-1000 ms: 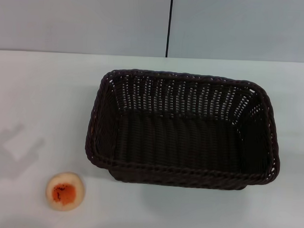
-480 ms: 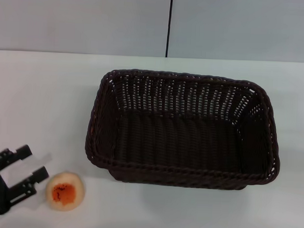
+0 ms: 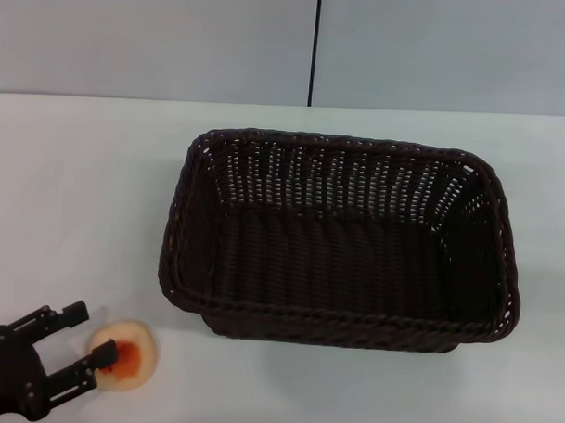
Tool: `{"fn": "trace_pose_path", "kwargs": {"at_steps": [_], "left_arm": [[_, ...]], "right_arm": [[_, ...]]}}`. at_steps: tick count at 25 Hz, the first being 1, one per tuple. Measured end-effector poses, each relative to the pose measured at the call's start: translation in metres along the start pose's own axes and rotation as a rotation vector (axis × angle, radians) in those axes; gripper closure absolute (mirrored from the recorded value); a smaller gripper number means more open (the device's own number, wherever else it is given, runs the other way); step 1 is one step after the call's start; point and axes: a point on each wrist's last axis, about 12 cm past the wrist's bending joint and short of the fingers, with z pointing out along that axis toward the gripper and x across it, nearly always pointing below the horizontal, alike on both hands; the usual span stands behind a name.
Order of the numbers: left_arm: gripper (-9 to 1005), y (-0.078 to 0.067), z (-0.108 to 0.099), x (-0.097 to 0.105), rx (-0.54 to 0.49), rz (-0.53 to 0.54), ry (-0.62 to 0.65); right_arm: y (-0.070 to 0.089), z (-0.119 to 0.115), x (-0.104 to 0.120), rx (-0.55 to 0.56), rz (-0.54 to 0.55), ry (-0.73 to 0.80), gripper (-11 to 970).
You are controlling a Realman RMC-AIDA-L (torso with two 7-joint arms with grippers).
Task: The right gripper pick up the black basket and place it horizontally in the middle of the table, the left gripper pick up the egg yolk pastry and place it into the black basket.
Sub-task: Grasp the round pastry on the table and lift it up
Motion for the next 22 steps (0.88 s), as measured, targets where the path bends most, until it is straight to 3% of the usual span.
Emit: {"fn": "trace_pose_path", "kwargs": {"at_steps": [20,22], "left_arm": [[369,0.0010,0.0095,0.0106,-0.007,-0.008,0.088],[452,0.0008,0.0092,0.0104,-0.008,-0.002,0.084]], "right_arm": [[-0.0011,0.0028,-0.0004,0.001,-0.007,0.003,501],[-0.0020,0.0028,0.0003,0.009,-0.007,0.009,501]]}}
